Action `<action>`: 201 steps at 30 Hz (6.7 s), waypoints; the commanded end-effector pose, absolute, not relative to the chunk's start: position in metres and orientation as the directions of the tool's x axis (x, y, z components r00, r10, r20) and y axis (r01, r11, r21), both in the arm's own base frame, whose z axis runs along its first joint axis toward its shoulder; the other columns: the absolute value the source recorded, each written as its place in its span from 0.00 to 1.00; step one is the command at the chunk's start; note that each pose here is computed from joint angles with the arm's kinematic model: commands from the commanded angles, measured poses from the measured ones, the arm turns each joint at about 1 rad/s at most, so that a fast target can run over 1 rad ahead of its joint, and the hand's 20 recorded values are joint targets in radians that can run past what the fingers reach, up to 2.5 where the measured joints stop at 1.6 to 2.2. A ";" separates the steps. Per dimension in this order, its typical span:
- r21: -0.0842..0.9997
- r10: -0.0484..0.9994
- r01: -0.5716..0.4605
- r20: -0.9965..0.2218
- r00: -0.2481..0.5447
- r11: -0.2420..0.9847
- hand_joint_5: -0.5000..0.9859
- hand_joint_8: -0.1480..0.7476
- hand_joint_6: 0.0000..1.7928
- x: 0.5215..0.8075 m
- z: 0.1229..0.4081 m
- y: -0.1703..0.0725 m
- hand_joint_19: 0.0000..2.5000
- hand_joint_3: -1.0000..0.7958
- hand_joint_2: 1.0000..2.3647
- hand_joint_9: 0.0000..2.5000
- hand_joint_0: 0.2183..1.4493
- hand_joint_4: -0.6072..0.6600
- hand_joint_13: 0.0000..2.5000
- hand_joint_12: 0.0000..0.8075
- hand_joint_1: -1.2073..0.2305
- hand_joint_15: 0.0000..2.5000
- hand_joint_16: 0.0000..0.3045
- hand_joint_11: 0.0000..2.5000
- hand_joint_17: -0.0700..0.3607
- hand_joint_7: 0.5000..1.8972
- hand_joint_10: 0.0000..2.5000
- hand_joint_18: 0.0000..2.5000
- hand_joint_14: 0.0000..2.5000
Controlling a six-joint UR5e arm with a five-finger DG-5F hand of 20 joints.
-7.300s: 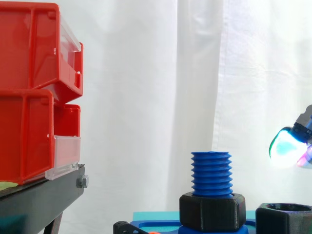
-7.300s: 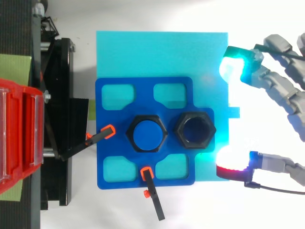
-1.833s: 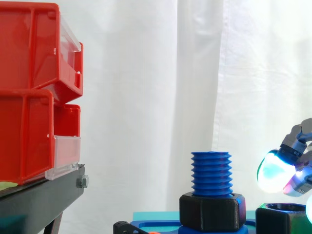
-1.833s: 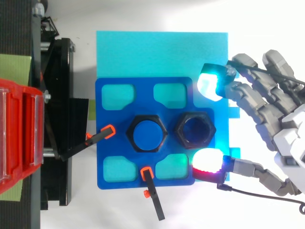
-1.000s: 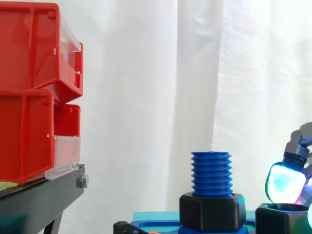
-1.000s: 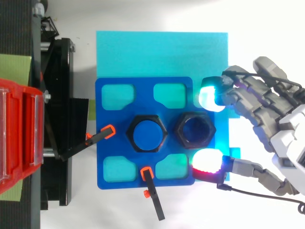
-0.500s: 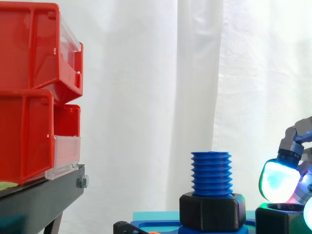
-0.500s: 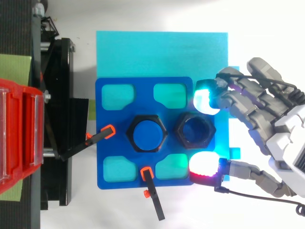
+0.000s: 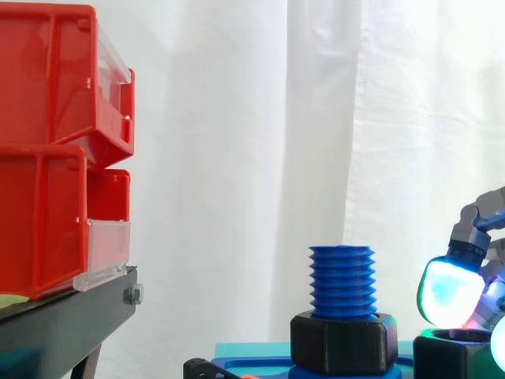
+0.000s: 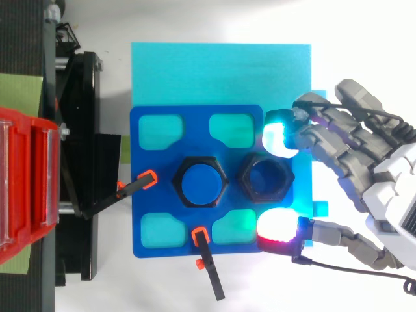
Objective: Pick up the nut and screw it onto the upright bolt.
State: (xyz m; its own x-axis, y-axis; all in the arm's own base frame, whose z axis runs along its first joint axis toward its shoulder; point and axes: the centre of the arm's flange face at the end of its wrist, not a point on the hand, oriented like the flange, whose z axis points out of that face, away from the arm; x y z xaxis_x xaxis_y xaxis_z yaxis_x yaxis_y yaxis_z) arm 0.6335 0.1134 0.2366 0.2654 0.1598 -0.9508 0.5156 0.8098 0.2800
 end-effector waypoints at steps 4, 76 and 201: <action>0.287 0.169 0.515 -0.949 0.265 0.808 0.24 0.52 0.36 0.633 0.234 0.111 0.00 0.28 0.00 0.27 0.24 0.73 0.22 0.45 0.33 0.00 0.14 0.02 0.39 0.45 0.00 0.12 0.00; 0.320 0.292 0.534 -0.946 0.141 0.783 0.23 0.52 0.48 0.616 0.264 0.066 0.00 0.30 0.00 0.29 0.30 0.65 0.24 0.41 0.41 0.00 0.13 0.03 0.36 0.37 0.00 0.15 0.00; 0.272 0.218 0.233 -0.947 0.235 0.934 0.23 0.52 0.48 0.699 0.294 0.041 0.00 0.30 0.00 0.29 0.30 0.65 0.23 0.41 0.41 0.00 0.13 0.03 0.36 0.38 0.00 0.15 0.00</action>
State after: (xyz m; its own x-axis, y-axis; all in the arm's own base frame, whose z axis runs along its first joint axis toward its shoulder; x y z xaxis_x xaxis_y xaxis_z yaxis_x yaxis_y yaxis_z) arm 0.6992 0.0411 0.2942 0.2379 0.2186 -0.9464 0.2314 0.9335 0.2738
